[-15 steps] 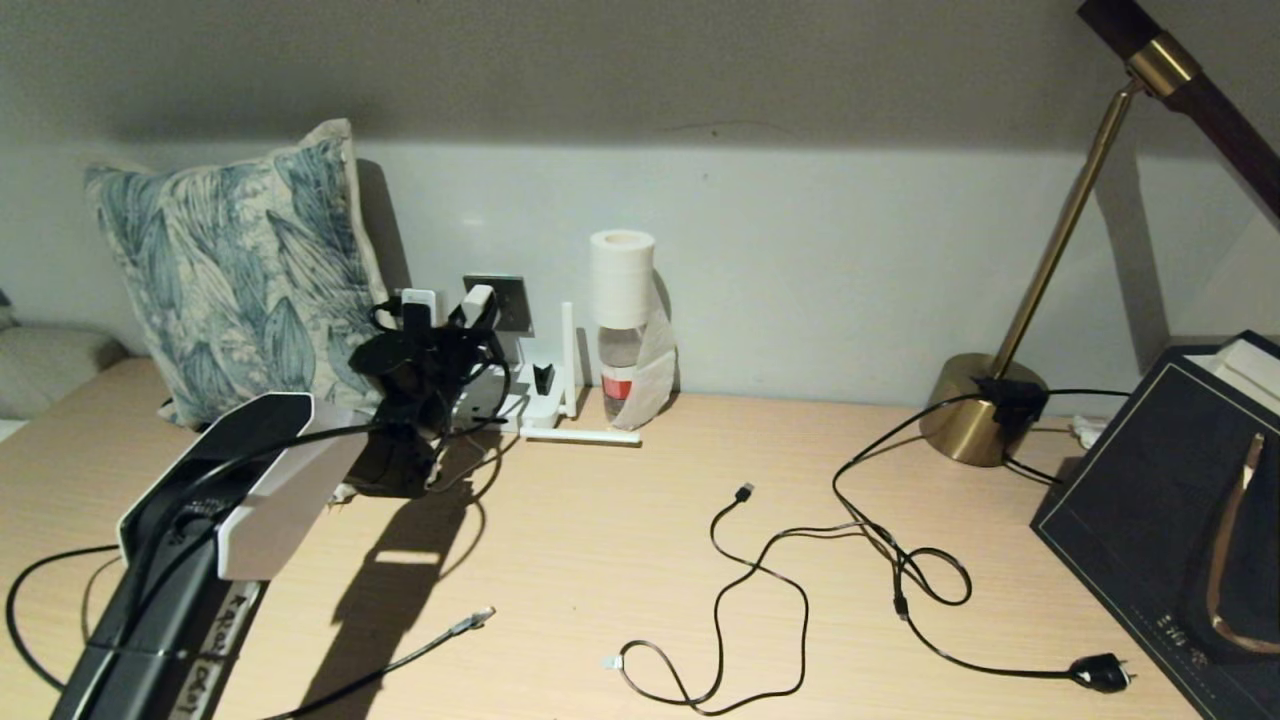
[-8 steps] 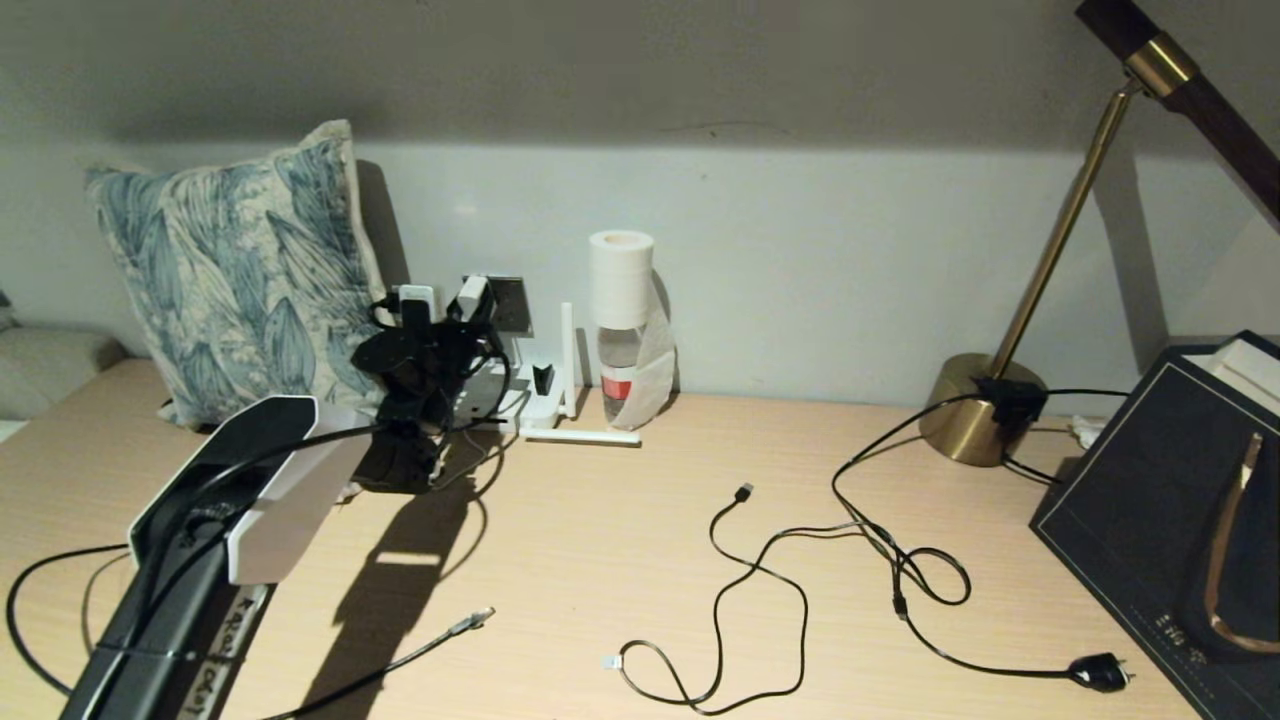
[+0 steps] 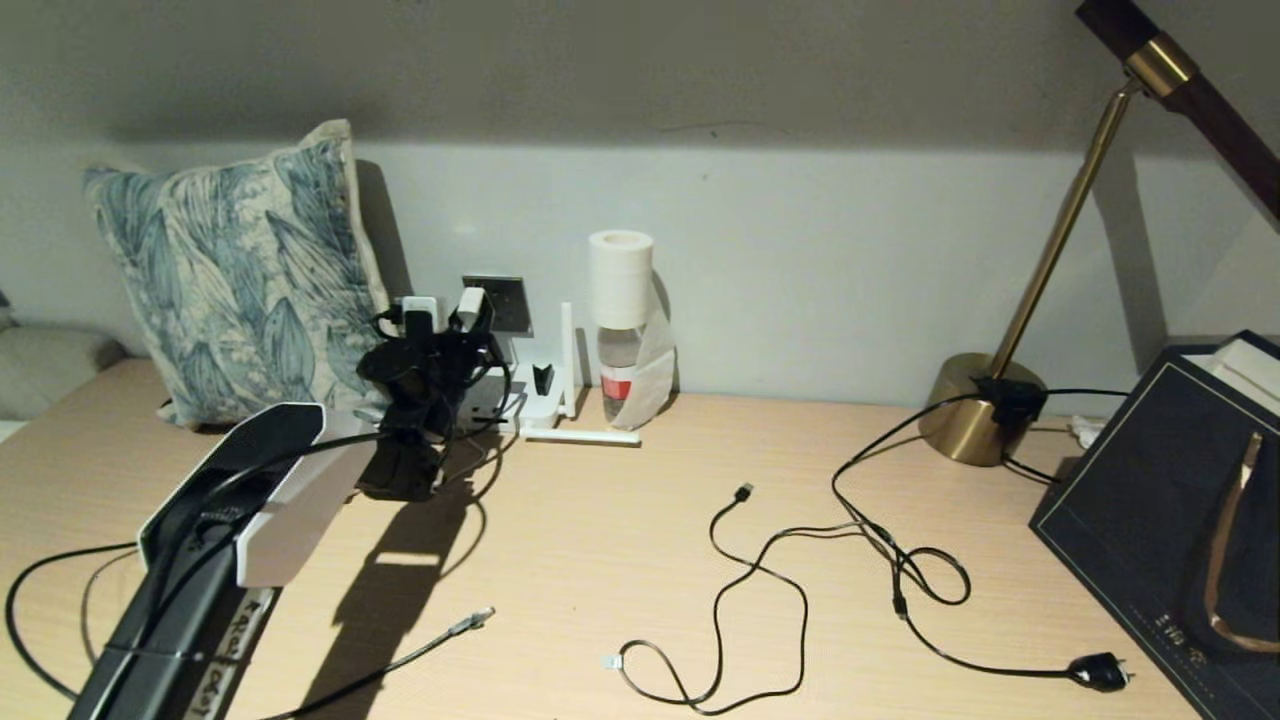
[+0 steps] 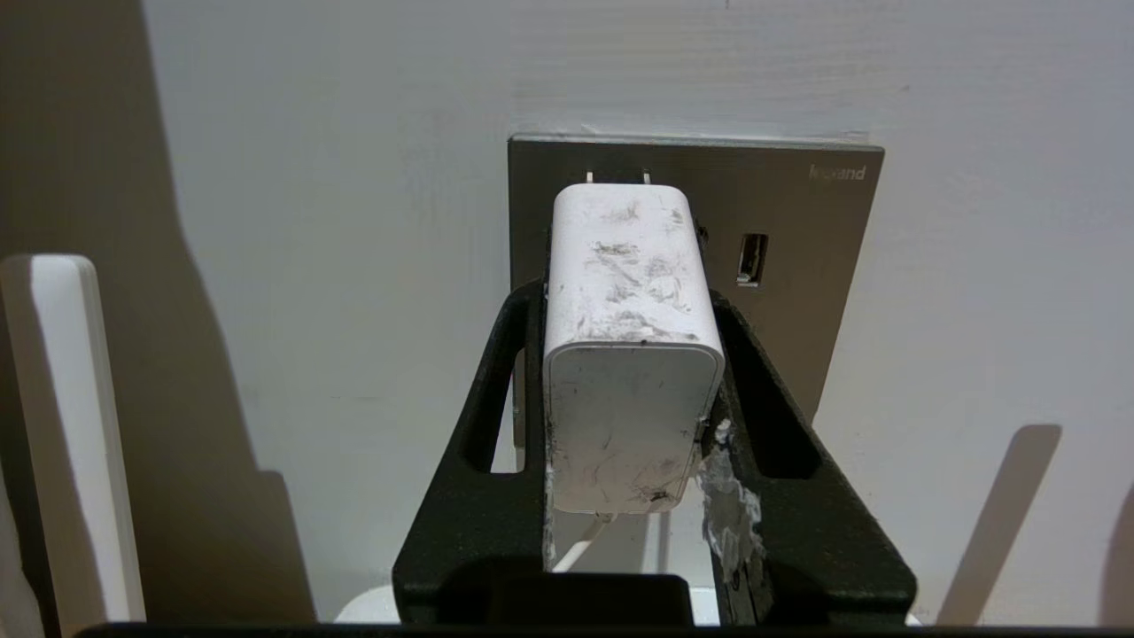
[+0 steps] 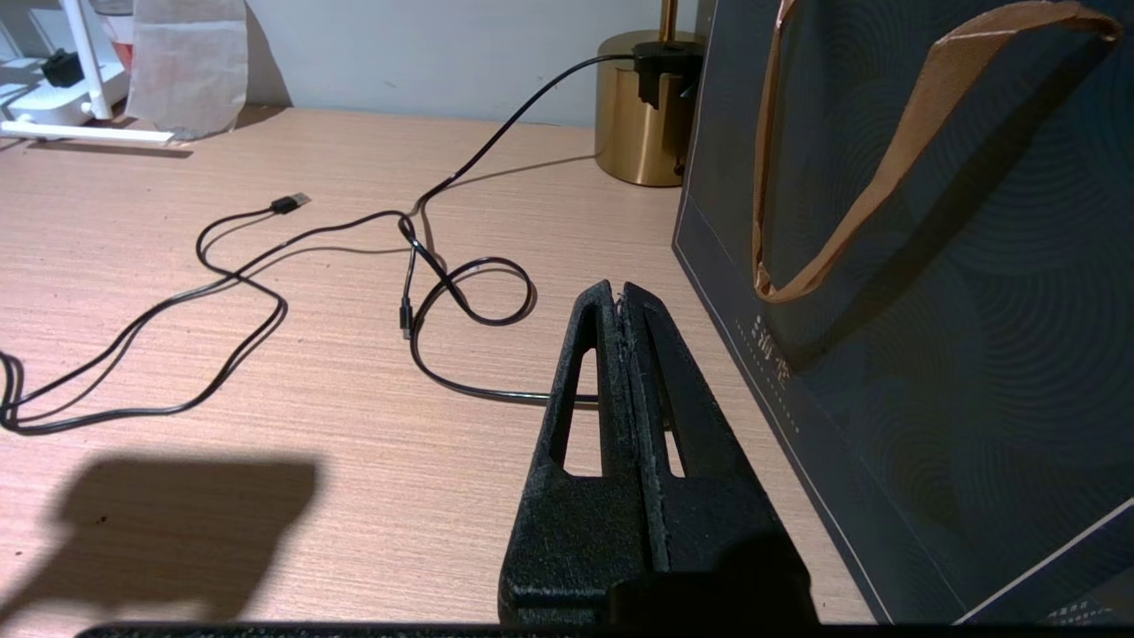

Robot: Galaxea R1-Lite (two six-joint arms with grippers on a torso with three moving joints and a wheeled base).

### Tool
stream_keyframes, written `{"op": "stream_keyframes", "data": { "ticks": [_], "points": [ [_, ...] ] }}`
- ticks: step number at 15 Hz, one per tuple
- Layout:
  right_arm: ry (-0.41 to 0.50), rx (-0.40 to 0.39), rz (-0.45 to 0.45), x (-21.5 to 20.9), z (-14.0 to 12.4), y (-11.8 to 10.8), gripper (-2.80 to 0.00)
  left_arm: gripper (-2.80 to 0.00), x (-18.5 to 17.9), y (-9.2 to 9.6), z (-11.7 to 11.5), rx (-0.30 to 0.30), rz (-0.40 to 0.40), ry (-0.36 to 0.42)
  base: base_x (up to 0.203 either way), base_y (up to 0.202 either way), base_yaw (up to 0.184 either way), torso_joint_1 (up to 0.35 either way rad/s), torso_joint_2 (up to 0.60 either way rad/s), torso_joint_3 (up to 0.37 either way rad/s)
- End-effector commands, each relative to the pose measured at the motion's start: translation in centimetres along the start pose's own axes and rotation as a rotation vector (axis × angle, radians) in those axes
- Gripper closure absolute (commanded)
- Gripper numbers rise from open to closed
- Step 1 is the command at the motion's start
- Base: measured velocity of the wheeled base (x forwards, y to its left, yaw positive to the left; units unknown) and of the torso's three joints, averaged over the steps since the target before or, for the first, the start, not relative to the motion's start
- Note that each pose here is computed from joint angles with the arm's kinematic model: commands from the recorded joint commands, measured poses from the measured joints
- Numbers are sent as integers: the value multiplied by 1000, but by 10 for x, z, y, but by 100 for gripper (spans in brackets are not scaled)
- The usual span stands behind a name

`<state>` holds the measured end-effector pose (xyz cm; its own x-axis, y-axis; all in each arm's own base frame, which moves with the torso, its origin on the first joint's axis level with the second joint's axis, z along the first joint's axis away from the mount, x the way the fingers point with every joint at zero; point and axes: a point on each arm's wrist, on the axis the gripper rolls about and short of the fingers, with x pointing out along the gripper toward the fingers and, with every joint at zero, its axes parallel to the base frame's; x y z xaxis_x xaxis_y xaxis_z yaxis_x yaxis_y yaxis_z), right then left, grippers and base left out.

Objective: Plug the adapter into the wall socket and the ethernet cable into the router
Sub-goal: Align plug and socket, then plug plug into socket

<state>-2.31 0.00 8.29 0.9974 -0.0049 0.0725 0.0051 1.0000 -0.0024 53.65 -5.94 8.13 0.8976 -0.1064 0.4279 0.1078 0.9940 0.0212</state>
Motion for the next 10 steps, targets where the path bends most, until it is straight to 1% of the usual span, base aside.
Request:
{"op": "stream_keyframes", "data": {
  "ticks": [1, 6, 10],
  "points": [
    [25, -1, 0, 2, -7, 0, 0, 0, -1, -6, 0, -5, -8, -19, 0, 0, 0, 0, 0, 0],
    [25, -1, 0, 2, -7, 0, 0, 0, -4, -21, 1, -16, -18, -34, 0, 0, 0, 0, 0, 0],
    [25, -1, 0, 2, -7, 0, 0, 0, -4, -22, 0, -17, -14, -29, 0, 0, 0, 0, 0, 0]
  ]
}}
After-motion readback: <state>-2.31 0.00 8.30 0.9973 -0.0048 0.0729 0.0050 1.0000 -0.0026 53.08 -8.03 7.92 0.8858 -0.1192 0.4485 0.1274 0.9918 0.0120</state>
